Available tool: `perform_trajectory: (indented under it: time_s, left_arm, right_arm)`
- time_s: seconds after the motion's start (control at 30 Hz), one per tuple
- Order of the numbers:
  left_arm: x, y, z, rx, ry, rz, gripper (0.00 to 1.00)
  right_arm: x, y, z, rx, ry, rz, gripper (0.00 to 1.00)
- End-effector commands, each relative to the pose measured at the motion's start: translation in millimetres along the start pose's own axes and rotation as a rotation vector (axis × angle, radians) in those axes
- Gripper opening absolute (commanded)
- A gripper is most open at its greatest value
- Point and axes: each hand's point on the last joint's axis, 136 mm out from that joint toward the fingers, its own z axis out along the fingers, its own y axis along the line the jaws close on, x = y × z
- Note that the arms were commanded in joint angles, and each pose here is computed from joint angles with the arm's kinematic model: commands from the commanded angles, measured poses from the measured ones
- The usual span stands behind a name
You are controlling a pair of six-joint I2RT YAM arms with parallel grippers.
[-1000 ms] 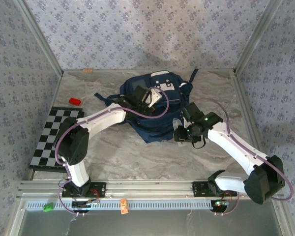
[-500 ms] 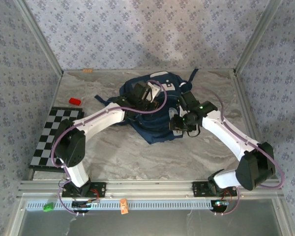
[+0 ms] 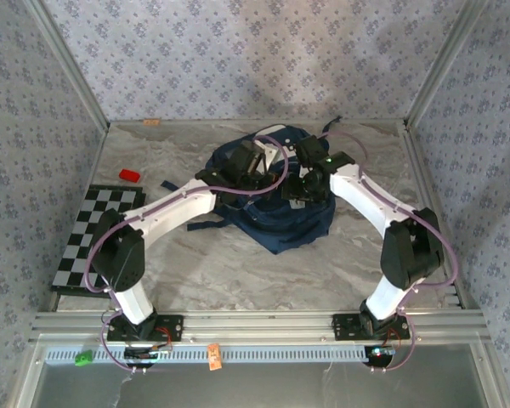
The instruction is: Pack the student bag
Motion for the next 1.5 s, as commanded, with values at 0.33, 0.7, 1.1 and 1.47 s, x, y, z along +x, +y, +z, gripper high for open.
perform_trajectory:
  time_s: [0.33,0.7,1.1,1.47]
  left_arm:
    - [-62.9,-19.0,-43.4,0.077,-0.195,-0.086,0.00]
    - [-65.3,-25.2,-43.5,0.115,-0.197,-0.119,0.00]
    - [-70.6,-20.9,-40.8,0.114,-0.218,-0.178,0.00]
    - [-43.2,-22.2,-43.5,0.160,-0.154,-0.245,0.24]
  right_arm:
    - [13.5,9.0,-16.0,-0.145,-0.052,0.072,0.72]
    - [0.4,57.5,0.7,-0.444,-0.092,0.108,0.48]
    - [-26.2,86.0,1.7,-0.679,-0.247,0.130,0.45]
    - [32.8,-1.6,-40.2,-0.305,-0.276,0.095,0.54]
